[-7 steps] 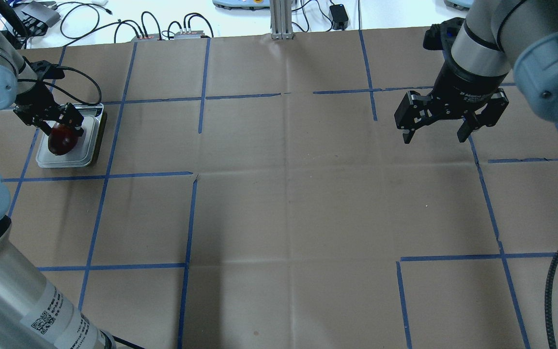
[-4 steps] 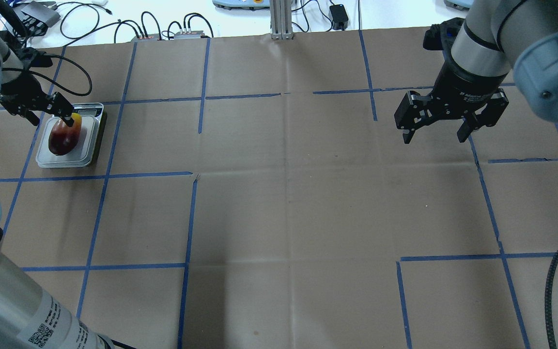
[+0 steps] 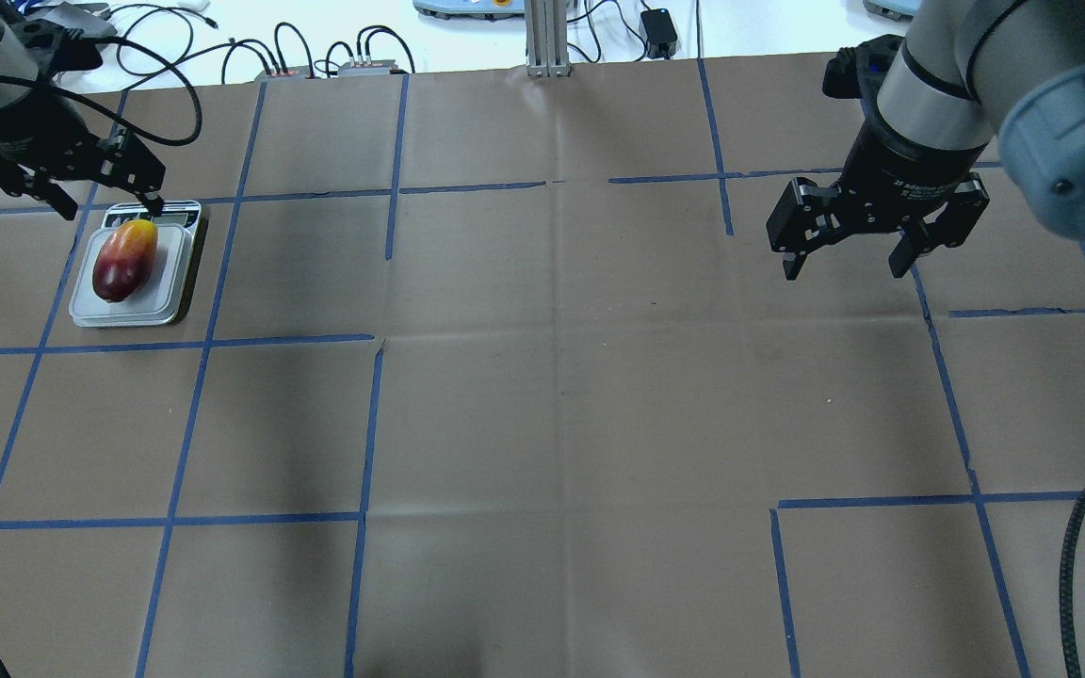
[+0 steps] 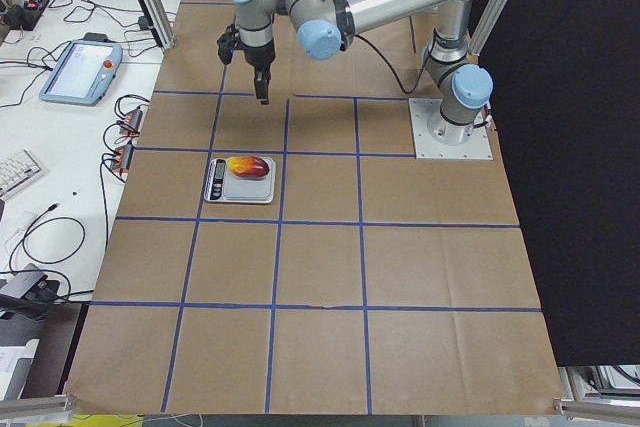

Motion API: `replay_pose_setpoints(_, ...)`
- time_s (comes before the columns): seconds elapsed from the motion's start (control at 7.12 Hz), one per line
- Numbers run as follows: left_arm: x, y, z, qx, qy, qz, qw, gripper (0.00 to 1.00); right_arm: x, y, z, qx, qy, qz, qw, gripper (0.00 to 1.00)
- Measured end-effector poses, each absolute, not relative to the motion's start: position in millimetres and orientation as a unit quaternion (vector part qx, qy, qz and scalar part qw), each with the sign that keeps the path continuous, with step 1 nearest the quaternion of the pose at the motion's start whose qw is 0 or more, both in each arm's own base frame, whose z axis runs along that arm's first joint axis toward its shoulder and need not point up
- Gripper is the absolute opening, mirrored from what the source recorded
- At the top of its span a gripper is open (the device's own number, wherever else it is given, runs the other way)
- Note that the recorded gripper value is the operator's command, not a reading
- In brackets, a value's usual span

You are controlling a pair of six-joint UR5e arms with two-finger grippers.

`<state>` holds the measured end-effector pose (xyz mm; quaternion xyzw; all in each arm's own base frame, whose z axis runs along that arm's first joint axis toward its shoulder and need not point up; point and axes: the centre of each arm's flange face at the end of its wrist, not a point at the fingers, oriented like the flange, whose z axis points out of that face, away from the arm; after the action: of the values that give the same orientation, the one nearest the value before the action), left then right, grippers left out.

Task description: Weigh mango

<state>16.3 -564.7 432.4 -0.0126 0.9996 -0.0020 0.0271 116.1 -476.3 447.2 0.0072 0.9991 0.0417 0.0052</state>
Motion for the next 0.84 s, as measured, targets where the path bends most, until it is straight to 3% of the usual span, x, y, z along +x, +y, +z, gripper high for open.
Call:
replay_pose_setpoints(0.42, -83.7, -484.0, 453.1, -0.021, 0.999, -0.015, -0.026, 1.00, 116.0, -476.3, 447.2, 0.007, 0.999, 0.042, 0.005, 1.00)
replay_pose_setpoints(0.84, -104.4, -463.1, 454.1, -0.018, 0.999, 0.002, -0.048, 1.00, 116.0, -476.4, 447.2, 0.007, 0.999, 0.042, 0.005, 1.00)
